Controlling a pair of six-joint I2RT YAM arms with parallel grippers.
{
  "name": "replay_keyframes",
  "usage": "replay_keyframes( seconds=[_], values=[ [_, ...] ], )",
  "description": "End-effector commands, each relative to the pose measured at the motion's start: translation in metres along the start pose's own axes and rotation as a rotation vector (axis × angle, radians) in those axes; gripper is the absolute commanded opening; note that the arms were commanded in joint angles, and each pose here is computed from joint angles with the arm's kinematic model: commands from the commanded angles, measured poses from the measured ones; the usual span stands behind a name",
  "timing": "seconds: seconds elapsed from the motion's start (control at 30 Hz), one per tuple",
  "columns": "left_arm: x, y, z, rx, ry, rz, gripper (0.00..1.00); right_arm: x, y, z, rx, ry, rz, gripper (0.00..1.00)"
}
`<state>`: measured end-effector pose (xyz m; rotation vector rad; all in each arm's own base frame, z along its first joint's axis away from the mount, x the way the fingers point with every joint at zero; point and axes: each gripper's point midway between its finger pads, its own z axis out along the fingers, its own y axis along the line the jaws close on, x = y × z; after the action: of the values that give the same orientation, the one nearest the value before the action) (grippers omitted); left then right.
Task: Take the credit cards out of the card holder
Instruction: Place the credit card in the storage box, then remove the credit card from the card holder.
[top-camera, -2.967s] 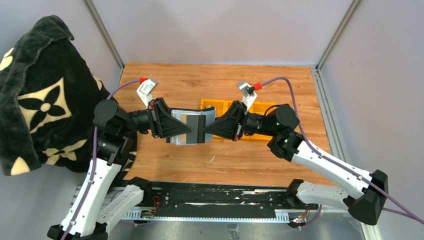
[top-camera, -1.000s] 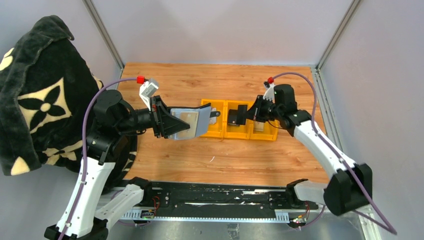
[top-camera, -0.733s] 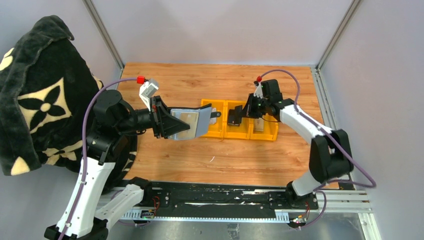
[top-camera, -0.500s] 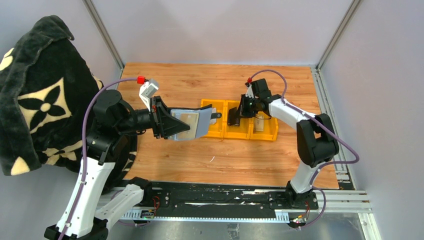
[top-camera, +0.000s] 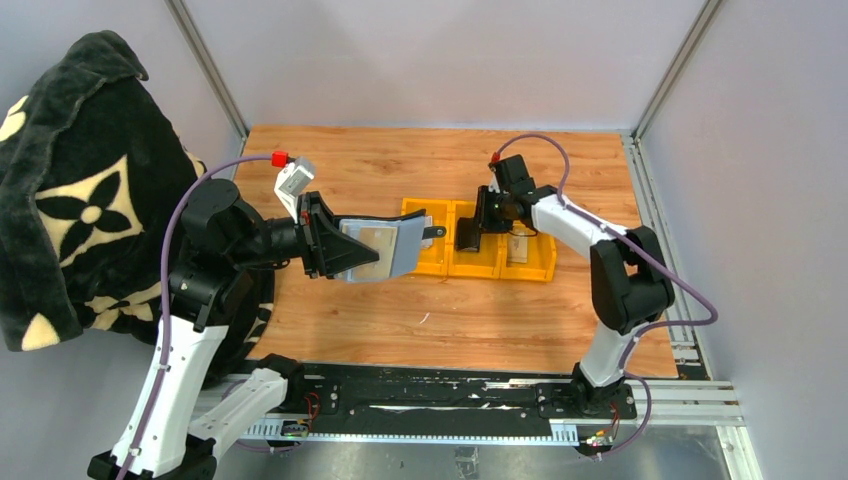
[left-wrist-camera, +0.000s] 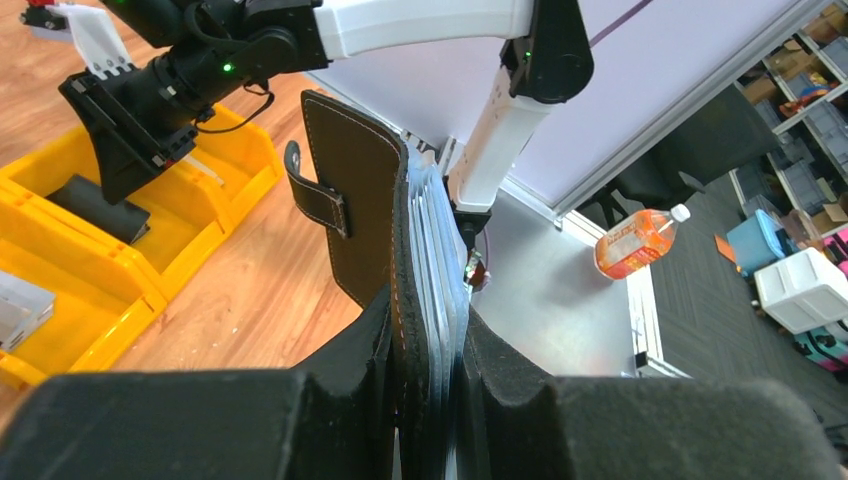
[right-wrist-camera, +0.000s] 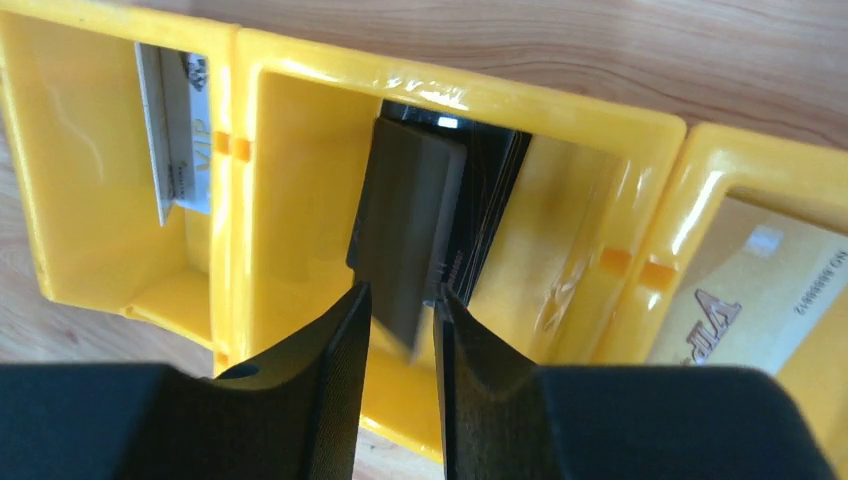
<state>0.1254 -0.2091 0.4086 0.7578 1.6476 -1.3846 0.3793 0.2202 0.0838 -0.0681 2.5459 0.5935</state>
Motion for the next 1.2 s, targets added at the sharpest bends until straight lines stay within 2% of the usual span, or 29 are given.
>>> replay_keyframes(
  seconds=[0.0, 0.23, 0.33, 0.47, 0.63, 0.8, 1.17],
  values=[
    [-0.012, -0.014, -0.002, 0.038, -0.023, 0.048, 0.00, -0.029, 0.025, -0.047, 0.026, -0.123, -0.099, 0.38],
    [-0.010, -0.014, -0.002, 0.046, -0.021, 0.040, 0.00, -0.055, 0.083, -0.135, -0.166, -0.291, -0.141, 0.62],
    [-0.010, -0.016, -0.001, 0.062, -0.024, 0.036, 0.00, -0.055, 0.135, -0.195, -0.452, -0.388, -0.194, 0.73],
    [-0.009, -0.019, -0.001, 0.083, -0.017, 0.027, 0.00, -0.037, 0.193, -0.274, -0.868, -0.496, -0.277, 0.77],
    [-0.004, -0.027, -0.001, 0.154, 0.005, -0.033, 0.00, -0.009, 0.227, -0.340, -1.167, -0.545, -0.383, 0.79],
    [-0.002, -0.030, -0.001, 0.176, 0.014, -0.062, 0.00, 0.027, 0.262, -0.359, -1.311, -0.477, -0.503, 0.81],
    [0.000, -0.038, -0.004, 0.202, 0.026, -0.067, 0.00, 0.064, 0.287, -0.360, -1.409, -0.395, -0.628, 0.81]
  ],
)
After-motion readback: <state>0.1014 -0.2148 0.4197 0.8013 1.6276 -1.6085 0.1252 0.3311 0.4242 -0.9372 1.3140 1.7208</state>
